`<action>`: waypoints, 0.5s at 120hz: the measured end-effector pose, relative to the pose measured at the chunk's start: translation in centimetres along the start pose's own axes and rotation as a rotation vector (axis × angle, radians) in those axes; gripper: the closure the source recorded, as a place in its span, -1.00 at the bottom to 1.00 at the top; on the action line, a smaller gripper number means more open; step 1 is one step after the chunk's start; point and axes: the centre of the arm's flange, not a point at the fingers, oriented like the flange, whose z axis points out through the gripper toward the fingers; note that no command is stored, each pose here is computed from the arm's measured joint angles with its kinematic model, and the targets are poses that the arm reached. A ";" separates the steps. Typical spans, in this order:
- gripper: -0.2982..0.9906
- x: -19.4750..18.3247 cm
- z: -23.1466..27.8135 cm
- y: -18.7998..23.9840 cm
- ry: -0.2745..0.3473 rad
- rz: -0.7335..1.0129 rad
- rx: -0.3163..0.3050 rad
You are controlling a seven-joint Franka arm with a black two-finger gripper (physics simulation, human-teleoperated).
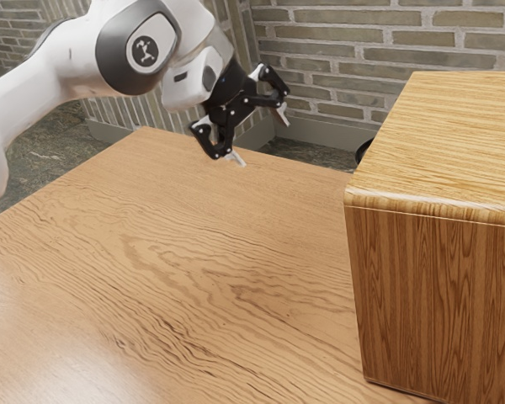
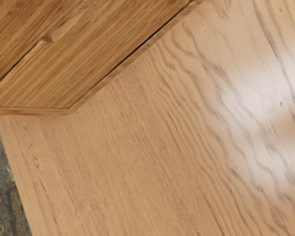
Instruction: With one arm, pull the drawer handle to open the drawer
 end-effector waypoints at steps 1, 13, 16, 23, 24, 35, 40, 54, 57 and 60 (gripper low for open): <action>-0.51 0.0 0.0 -0.1 0.007 0.012 0.007; -0.49 0.2 0.5 -1.5 0.067 0.156 0.069; -0.48 0.3 0.7 -1.9 0.079 0.192 0.083; -0.47 0.6 1.1 -2.6 0.102 0.267 0.113; -0.46 0.7 1.1 -2.7 0.105 0.278 0.117; -0.39 1.0 1.6 -3.2 0.148 0.372 0.162; -0.32 1.4 2.1 -3.5 0.171 0.413 0.177; -0.17 2.1 3.1 -4.3 0.204 0.520 0.215; -0.14 2.1 3.2 -4.6 0.207 0.540 0.224; -0.12 2.2 3.4 -4.7 0.210 0.560 0.231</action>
